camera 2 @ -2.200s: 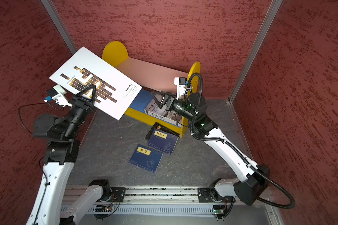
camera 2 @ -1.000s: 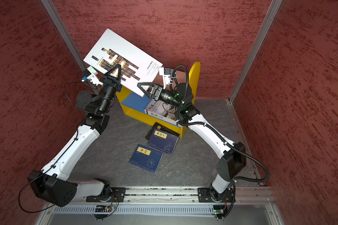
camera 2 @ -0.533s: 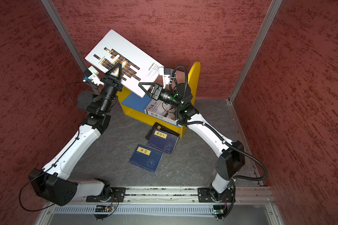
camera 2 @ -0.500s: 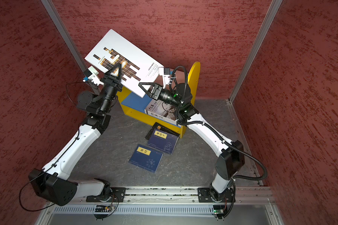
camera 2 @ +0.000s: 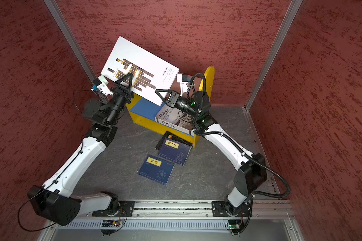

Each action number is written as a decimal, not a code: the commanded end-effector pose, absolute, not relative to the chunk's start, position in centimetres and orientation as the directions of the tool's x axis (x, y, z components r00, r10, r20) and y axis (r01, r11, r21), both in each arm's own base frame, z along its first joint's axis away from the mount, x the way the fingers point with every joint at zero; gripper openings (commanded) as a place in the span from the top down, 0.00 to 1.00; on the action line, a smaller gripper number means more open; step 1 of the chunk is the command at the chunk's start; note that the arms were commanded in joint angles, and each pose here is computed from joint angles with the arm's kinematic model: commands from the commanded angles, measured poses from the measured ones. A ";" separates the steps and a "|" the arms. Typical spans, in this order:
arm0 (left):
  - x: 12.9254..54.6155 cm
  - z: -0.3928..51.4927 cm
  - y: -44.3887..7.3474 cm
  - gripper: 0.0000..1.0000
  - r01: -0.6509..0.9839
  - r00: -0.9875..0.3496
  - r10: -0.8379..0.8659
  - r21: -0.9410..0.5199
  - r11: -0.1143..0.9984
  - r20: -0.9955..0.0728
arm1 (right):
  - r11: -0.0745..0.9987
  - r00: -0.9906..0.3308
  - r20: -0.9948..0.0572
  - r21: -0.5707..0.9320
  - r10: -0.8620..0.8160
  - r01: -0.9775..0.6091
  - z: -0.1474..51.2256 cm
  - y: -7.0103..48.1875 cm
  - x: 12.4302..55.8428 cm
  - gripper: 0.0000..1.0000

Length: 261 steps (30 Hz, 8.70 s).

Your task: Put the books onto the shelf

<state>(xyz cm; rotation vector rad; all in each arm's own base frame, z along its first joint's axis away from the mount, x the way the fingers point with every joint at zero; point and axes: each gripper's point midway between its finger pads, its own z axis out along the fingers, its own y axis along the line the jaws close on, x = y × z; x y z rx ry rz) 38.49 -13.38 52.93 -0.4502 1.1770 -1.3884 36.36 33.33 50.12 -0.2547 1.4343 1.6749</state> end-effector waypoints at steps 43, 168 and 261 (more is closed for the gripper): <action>35.1 47.9 -15.0 0.11 0.554 -0.616 -0.545 -0.805 0.214 -0.569 | 0.057 -0.669 -0.606 0.758 0.430 -0.650 49.5 24.1 32.5 0.78; 46.8 29.1 -26.3 0.80 0.182 -0.789 -0.569 -0.973 0.143 -0.232 | 0.842 -0.267 -0.807 0.539 0.527 0.032 26.7 14.3 36.9 0.01; 46.2 26.0 -22.0 0.01 0.121 -0.759 -0.482 -0.823 0.555 -0.437 | 0.885 -0.392 -0.807 0.464 0.442 0.043 23.0 16.4 38.9 0.01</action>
